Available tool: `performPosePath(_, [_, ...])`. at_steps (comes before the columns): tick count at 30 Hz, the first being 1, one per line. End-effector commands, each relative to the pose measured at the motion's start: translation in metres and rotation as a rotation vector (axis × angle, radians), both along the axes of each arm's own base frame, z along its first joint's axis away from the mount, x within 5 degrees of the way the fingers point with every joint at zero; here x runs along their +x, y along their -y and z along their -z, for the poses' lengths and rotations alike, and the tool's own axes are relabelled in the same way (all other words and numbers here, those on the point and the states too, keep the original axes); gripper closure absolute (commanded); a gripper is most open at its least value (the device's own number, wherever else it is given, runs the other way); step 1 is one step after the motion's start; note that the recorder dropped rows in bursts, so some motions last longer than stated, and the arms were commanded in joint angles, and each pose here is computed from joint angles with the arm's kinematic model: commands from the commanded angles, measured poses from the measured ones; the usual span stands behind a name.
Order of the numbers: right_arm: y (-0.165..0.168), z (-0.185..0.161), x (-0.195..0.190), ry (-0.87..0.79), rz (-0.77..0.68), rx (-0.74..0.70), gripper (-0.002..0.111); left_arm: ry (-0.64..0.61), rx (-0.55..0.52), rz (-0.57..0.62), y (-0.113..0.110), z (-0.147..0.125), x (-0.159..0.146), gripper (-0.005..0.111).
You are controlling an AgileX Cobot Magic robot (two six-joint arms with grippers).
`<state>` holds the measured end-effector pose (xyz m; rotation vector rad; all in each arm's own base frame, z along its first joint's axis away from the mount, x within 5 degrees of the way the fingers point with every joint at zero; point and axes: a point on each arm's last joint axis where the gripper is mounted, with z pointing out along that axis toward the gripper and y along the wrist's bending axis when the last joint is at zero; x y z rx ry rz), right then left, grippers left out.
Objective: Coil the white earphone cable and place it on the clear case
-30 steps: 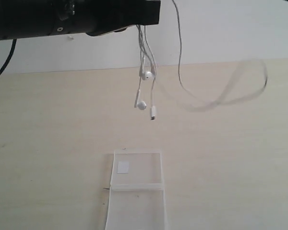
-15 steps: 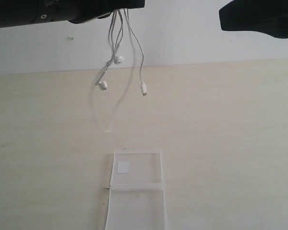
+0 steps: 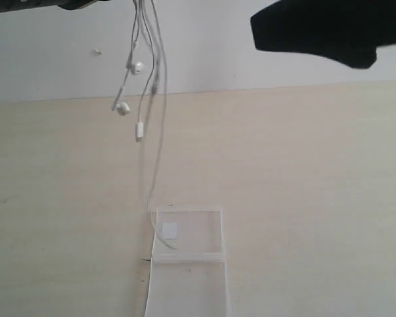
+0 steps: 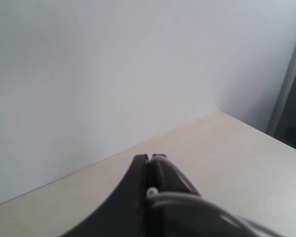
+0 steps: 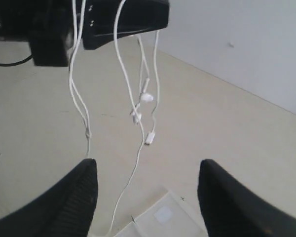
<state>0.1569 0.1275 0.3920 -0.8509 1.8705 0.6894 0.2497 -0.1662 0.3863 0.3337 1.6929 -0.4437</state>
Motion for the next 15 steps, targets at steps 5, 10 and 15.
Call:
performPosePath(5, [-0.018,0.030,0.009,0.141,-0.188,0.031,0.050,0.035,0.030,0.005,-0.003,-0.005,-0.001,0.107])
performPosePath(10, [-0.033,0.047,0.035,0.201,-0.191,0.064,0.050,0.036,-0.034,0.028,-0.029,-0.008,0.016,0.107])
performPosePath(15, [-0.046,0.065,0.060,0.228,-0.188,0.100,0.050,0.027,-0.055,0.063,-0.056,0.000,0.037,0.107])
